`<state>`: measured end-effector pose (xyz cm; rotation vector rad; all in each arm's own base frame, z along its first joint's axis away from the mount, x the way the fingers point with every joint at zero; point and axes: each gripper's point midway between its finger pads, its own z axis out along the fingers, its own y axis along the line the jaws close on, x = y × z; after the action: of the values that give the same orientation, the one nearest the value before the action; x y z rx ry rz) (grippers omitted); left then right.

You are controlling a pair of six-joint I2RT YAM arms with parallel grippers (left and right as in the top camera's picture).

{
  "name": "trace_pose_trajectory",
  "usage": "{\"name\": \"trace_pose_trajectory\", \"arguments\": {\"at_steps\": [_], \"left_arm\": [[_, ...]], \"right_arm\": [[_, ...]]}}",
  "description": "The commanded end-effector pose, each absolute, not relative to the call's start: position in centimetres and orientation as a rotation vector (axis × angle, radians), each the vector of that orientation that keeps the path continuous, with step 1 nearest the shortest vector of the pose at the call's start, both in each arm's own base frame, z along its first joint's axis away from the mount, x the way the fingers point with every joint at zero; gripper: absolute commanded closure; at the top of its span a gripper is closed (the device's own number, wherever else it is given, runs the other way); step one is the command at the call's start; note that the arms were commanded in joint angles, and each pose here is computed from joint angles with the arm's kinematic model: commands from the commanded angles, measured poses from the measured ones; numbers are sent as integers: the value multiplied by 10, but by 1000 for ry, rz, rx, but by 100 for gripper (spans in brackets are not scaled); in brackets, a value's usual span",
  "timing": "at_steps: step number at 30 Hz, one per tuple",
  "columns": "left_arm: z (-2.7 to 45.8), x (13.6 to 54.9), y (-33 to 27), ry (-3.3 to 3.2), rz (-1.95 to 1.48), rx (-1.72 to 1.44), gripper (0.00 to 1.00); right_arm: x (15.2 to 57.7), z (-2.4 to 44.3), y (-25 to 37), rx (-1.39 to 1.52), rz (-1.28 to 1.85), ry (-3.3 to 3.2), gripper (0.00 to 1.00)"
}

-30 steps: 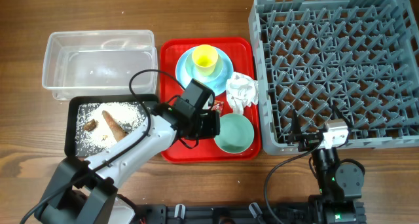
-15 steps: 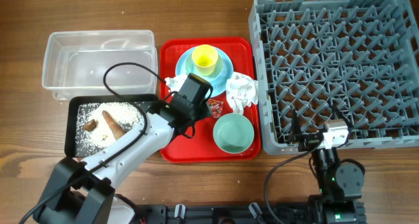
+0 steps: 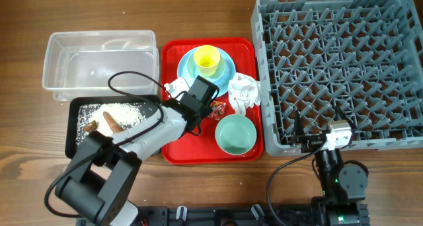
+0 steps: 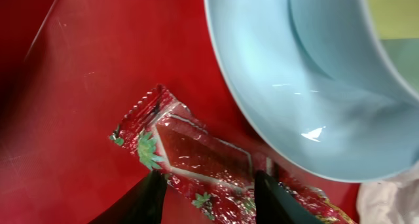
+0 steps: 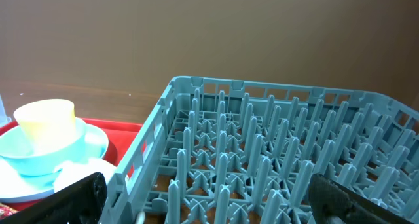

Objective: Sort waste into correct bins and load items into the dishwasher rack
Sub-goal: 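Pinch the red snack wrapper with the left gripper, then carry the red wrapper into the clear plastic bin and release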

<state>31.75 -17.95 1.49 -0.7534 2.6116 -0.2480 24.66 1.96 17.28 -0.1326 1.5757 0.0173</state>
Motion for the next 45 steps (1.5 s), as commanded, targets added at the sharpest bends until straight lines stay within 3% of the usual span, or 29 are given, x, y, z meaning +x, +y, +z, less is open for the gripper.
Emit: {"name": "trace_pose_trajectory", "arguments": {"at_steps": [1,5,9,14,18,20,33,41,45], "left_arm": [[7,322,-176,2599,-209,-787,57],[5,322,-176,2603,-202,-787,61],[4,322,-176,2604,-201,-787,77],[4,321,-175,2607,-197,-787,88],[8,322,-176,2605,-202,-760,90],[18,325,-177,2588,-227,-745,96],[125,341,-170,2346,-450,-702,96],[195,362,-84,2071,-481,-899,96],[187,349,-42,2082,-388,-1019,96]], "right_arm": [[247,174,18,-130,7,1569,0],[247,174,18,-129,7,1569,0],[247,174,18,-130,7,1569,0],[247,174,18,-130,7,1570,0],[247,174,18,-130,7,1570,0],[247,174,18,-130,7,1569,0],[247,174,18,-130,7,1569,0],[247,174,18,-130,7,1569,0],[247,174,18,-130,7,1569,0]]}}
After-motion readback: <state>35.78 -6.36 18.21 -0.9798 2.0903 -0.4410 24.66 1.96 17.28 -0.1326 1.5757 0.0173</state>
